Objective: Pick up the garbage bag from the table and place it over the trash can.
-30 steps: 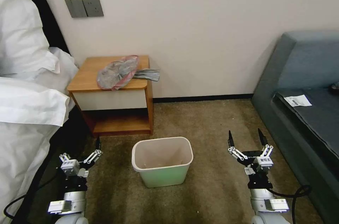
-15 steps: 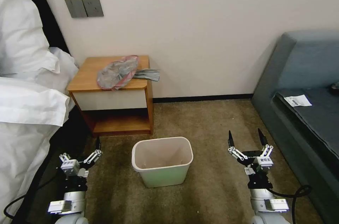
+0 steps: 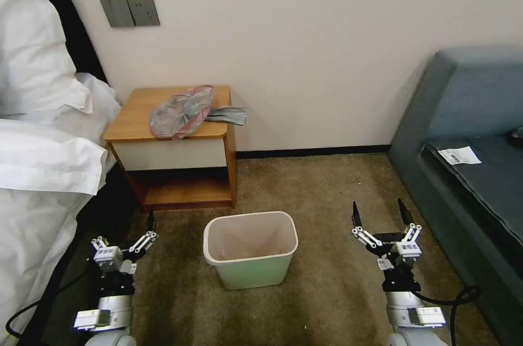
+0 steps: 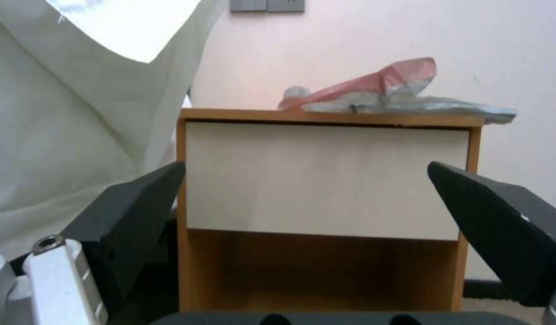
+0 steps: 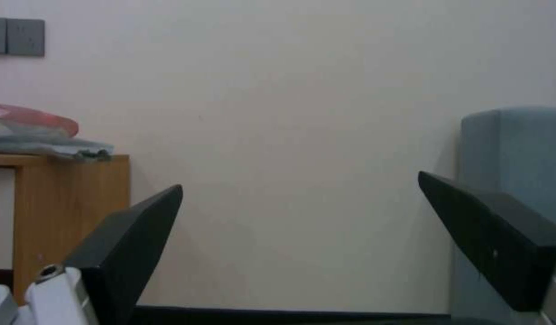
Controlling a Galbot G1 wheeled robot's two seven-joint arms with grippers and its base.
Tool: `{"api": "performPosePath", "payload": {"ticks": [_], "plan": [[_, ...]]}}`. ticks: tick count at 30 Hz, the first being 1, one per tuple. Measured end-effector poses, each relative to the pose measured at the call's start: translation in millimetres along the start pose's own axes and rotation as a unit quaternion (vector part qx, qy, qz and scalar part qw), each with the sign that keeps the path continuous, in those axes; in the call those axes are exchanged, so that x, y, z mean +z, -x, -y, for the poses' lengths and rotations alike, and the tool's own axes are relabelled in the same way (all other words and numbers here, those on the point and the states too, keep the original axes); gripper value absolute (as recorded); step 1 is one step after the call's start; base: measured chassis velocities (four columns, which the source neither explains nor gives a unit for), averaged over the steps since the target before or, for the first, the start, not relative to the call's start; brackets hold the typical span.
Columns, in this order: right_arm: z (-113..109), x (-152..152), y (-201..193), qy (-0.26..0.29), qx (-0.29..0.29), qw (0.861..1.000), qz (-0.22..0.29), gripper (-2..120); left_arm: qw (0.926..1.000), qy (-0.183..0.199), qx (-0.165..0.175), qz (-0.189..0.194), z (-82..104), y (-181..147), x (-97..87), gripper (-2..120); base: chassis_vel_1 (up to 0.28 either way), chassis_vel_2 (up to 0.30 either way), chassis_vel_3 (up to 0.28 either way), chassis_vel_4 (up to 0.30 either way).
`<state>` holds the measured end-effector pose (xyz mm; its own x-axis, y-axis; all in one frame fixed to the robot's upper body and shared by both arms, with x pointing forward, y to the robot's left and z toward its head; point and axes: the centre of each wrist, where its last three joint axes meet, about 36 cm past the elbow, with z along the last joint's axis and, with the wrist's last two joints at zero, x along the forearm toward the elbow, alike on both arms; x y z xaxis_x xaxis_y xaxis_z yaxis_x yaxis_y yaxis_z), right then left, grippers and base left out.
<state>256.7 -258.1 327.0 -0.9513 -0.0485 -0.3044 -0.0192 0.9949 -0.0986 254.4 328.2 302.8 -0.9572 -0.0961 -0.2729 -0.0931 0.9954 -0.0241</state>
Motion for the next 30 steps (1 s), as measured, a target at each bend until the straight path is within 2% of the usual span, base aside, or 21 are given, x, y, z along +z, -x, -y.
{"api": "performPosePath", "payload": {"ticks": [30], "plan": [[0.0, 0.0, 0.0, 0.000, 0.000, 1.000, 0.000, 100, 1.0000, 0.000, 0.000, 0.000, 0.0, 0.0, 0.0, 100, 0.000, 0.000, 0.000, 0.000]]}}
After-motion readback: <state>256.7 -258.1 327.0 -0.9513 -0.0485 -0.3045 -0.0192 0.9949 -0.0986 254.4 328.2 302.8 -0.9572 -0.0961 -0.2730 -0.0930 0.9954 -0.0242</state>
